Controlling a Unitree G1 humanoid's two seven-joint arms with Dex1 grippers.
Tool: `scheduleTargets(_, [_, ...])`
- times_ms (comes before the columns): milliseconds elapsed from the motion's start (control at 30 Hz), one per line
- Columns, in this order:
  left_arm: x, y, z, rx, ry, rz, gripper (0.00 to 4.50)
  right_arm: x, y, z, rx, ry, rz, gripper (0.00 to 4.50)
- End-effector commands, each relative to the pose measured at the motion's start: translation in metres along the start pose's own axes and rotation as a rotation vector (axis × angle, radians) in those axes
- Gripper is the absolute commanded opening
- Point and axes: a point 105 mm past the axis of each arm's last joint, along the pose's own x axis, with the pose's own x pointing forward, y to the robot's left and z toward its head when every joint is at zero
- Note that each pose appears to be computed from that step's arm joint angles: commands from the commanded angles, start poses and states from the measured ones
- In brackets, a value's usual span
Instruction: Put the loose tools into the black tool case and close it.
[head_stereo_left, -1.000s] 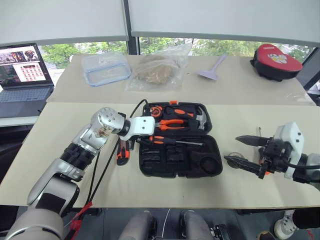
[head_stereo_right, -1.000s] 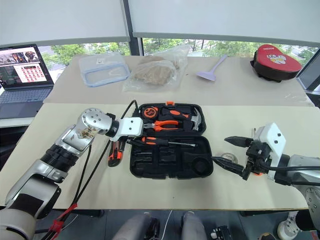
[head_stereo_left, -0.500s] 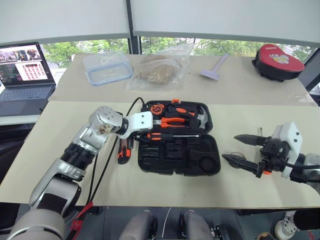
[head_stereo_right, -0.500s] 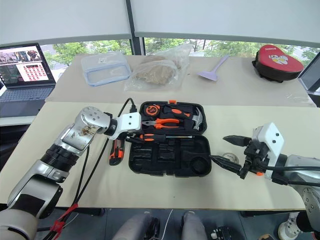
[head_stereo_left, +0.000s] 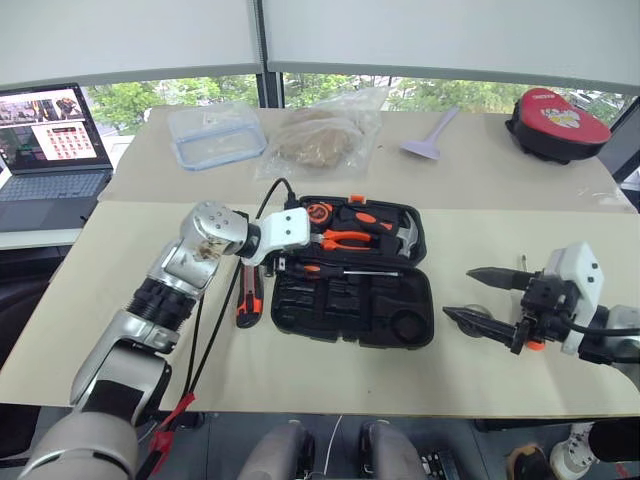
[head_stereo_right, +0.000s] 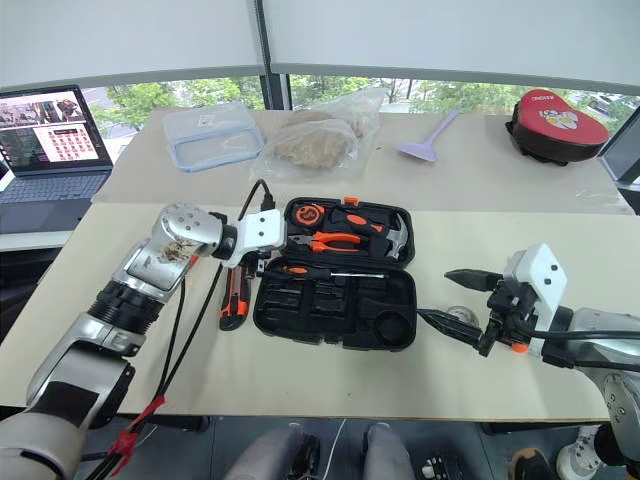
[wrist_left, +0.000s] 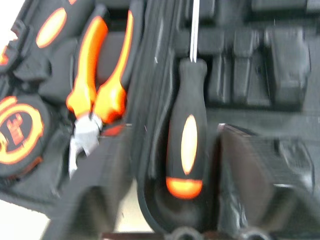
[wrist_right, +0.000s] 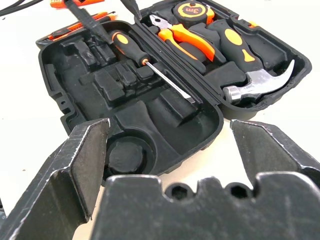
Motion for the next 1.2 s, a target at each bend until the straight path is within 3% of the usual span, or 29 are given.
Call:
scheduleTargets(33, [0.0,0.011,0.015,0.038,-0.043,0.03,1.26,-0.003,0.0,0.009,-0.038,-0.035,-0.011,4.5])
scheduleTargets(133, [0.006,0.011,0.015,0.037,-0.047,0.029,0.12,-0.002,0.001,0.008,-0.036,-0.035,-0.013,4.5])
scheduleTargets(167, [0.009,0.011,0.016,0.037,-0.05,0.024,0.02,-0.001,0.001,0.007,-0.035,-0.035,-0.013,4.5])
scheduleTargets(633, [0.043,-0.015,-0.016,0.225,0.123,-0.087,0.02,0.002,0.001,0.005,-0.024,-0.035,-0.022,4.5])
scheduleTargets(833, [0.04,-0.006,-0.003,0.139,0.032,-0.062,0.02,-0.004,-0.005,0.003,-0.027,-0.023,-0.07,4.5])
scheduleTargets(933, [0.015,0.009,0.02,-0.02,-0.137,-0.032,0.02,-0.021,-0.016,0.002,-0.015,-0.011,-0.168,4.5])
scheduleTargets(1033, [-0.017,0.012,0.039,-0.163,-0.296,-0.07,0.75,-0.044,-0.031,-0.003,0.042,-0.001,-0.298,4.5])
scheduleTargets(1200, [-0.07,-0.021,0.063,-0.348,-0.479,-0.26,2.59,-0.095,-0.043,-0.034,0.16,0.093,-0.573,4.5])
